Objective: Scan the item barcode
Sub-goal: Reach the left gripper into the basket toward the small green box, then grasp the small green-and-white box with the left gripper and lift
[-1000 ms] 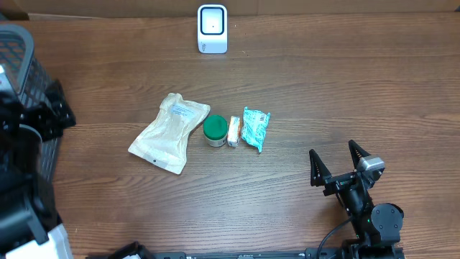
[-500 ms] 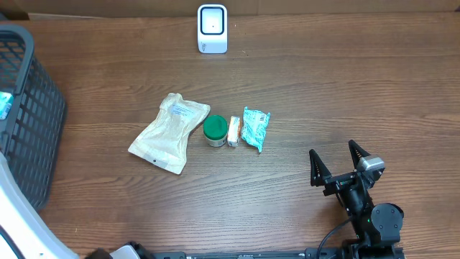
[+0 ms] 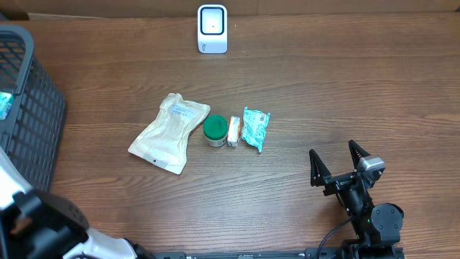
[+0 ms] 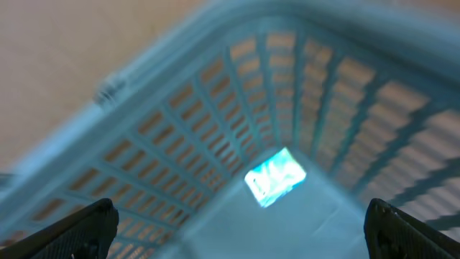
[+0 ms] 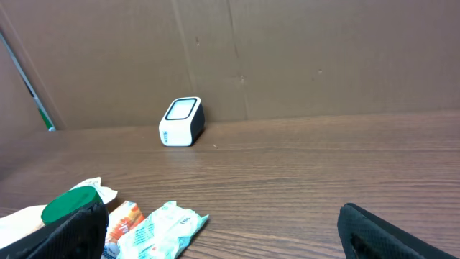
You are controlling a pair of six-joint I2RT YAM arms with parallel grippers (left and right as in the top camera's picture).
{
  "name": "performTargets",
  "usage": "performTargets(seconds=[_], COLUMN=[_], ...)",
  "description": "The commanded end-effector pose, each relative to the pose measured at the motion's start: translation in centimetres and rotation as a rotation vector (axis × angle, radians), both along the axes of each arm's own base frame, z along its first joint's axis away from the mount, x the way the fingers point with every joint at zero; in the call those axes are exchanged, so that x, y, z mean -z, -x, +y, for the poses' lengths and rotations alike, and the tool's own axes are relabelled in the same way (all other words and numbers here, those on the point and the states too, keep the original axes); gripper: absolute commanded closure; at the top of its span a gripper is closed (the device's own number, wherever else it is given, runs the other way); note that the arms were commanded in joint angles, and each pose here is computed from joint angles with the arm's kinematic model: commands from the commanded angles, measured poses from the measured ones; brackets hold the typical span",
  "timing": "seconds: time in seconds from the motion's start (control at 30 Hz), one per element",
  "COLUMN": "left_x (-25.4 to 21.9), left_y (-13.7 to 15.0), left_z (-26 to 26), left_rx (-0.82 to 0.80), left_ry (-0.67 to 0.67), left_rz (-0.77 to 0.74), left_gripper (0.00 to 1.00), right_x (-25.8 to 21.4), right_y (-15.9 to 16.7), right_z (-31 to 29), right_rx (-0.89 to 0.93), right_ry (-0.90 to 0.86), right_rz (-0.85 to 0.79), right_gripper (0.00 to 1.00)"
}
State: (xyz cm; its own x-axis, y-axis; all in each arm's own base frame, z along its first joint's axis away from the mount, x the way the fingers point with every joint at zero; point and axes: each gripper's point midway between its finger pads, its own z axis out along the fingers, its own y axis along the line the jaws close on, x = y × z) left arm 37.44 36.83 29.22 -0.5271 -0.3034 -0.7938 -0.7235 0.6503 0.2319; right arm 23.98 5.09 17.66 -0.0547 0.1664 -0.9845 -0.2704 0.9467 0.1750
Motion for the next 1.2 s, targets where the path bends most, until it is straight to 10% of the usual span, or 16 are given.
performTargets(seconds=[0.0, 0.17, 0.57, 1.17], left_x=[4.1, 9.6, 22.2, 26.9], left_y=[-0.2, -2.1, -3.0, -4.6], left_z=[1.7, 1.7, 2.5, 4.1], left_rx=[0.017, 0.177, 0.25, 0.297], left_ry=[0.01, 0.042, 0.163, 0.116], left_rz=[0.123, 0.264, 0.451, 0.468], left_gripper=[0.04, 0.2, 0.14, 0.25], right_x=[0.1, 0.1, 0.1, 0.1], right_y=[0.0, 0.0, 0.0, 0.0], right_z=[0.0, 0.0, 0.0, 0.0], right_rx=[0.0, 0.0, 0.0, 0.0], right_ry=[0.0, 0.0, 0.0, 0.0], right_rz=[-0.006, -0.006, -0.006, -0.006], right_gripper=[0.0, 0.0, 0.0, 0.0])
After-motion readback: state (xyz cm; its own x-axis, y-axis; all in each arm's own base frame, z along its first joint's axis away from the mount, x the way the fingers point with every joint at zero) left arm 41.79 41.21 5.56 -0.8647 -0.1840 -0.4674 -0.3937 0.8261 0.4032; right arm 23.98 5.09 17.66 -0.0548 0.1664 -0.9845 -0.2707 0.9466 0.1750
